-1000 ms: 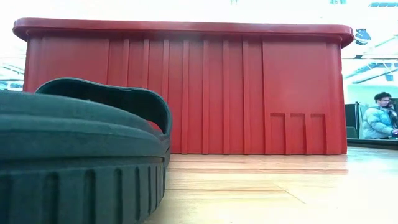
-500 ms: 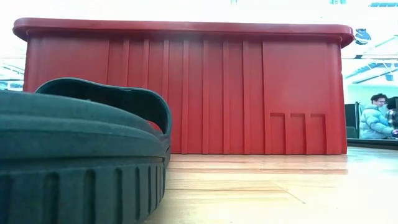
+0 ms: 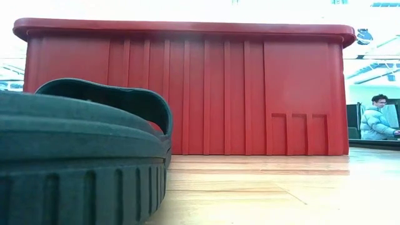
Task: Pick and place slides into bin
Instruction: Put the black slipper into the red bin
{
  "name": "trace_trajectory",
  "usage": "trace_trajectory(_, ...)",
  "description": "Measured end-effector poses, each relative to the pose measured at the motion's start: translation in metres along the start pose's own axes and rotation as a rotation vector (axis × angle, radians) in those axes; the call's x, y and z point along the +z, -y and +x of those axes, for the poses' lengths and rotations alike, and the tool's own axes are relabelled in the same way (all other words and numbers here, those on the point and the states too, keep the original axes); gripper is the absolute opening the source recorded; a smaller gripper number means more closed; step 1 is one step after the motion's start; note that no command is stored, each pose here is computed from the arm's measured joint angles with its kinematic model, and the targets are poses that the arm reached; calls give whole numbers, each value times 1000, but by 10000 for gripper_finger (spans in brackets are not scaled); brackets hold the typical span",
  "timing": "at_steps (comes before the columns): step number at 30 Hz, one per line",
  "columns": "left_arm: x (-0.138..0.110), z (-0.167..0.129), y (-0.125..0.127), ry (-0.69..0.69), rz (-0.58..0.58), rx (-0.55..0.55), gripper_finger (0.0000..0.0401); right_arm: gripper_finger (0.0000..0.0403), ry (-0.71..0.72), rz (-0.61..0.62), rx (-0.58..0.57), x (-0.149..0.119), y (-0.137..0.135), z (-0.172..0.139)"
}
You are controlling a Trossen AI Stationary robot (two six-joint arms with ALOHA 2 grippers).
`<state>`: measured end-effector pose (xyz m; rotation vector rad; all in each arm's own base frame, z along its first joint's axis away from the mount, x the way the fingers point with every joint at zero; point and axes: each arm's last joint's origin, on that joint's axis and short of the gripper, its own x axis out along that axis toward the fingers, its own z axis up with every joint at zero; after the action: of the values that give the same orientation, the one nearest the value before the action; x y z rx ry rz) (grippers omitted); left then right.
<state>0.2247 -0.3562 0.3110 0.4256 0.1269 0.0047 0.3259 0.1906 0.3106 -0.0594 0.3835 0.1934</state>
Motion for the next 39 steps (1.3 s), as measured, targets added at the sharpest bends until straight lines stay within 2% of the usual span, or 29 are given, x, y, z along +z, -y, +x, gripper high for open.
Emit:
trace_trajectory(1, -3, -1, -1, -22, -4, -124, 188, 155, 0, -1, 0, 0, 0, 0)
trace_trajectory(2, -8, -1, -2, -61, -16, -180, 188, 155, 0, -1, 0, 0, 0, 0)
trace_trajectory(3, -14, -1, -4, -110, -24, -168, 188, 155, 0, -1, 0, 0, 0, 0)
trace_trajectory(6, -30, 4, -14, -219, -8, -42, 188, 155, 0, -1, 0, 0, 0, 0)
trace_trajectory(12, -42, 18, -14, -288, 1, -106, 188, 155, -1, -4, 0, 0, 0, 0)
trace_trajectory(19, -54, 36, -18, -348, -2, -103, 188, 155, -4, -5, 0, 0, 0, 0)
trace_trajectory(25, -86, 63, -14, -515, -11, -181, 188, 155, -5, -3, 0, 0, 0, 0)
trace_trajectory(31, -120, 83, -20, -705, 15, -154, 188, 155, -8, -5, 2, -1, -1, 0)
trace_trajectory(34, -126, 86, -25, -753, 8, -136, 188, 155, -9, -9, 3, -1, -1, 0)
trace_trajectory(39, -127, 87, -27, -756, 8, -119, 188, 155, -9, -12, 3, -1, -1, -1)
